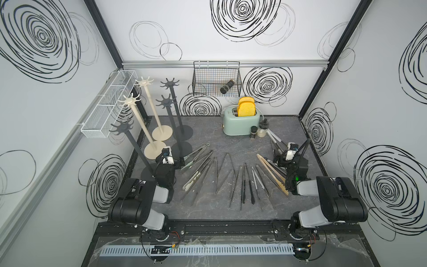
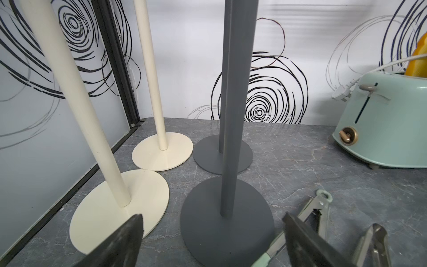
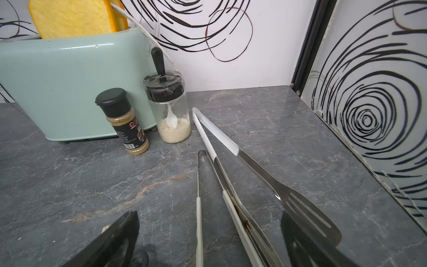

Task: Hang food tongs on kitchen utensil racks
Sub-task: Pick up the rack from the center of the board.

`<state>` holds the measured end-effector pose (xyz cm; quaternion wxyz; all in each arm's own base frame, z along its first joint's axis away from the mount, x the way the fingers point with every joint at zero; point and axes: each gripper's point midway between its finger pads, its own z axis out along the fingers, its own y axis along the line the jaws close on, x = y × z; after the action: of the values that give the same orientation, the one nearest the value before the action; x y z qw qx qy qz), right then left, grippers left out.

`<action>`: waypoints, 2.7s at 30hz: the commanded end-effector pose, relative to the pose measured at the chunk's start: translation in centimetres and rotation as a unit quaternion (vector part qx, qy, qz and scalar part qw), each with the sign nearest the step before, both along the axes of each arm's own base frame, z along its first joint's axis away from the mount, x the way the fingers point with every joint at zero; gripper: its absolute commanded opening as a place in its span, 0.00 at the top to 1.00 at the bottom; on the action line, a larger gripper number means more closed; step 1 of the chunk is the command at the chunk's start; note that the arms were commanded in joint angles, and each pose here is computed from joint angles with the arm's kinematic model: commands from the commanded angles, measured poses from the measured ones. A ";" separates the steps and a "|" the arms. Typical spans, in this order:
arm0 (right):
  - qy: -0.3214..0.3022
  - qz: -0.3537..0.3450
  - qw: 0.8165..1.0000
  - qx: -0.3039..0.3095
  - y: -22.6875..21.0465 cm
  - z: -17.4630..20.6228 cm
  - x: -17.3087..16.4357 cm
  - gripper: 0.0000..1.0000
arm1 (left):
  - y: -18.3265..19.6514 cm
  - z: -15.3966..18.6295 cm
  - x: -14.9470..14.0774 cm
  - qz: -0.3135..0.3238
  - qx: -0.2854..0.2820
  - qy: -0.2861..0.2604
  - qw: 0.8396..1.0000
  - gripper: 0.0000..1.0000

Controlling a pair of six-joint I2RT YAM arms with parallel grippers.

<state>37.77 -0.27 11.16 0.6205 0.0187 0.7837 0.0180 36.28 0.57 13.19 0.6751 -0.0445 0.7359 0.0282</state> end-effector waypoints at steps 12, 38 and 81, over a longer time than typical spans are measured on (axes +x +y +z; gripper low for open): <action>-0.011 0.005 1.000 0.000 0.1 0.5 0.1 0.02 | 0.0 2.1 0.1 0.005 0.004 -0.038 0.999 0.03; -0.017 0.006 1.000 -0.004 0.1 0.9 0.1 0.02 | 0.5 2.4 0.1 0.012 -0.003 -0.041 0.999 0.03; 0.109 -0.007 0.992 0.069 4.2 4.0 1.6 0.00 | 1.8 14.8 9.4 0.102 0.033 -0.161 0.981 0.03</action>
<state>38.58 3.73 14.29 0.5192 0.0710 0.8496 0.0591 45.16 1.66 26.06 0.7627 -0.0992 0.6313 0.0997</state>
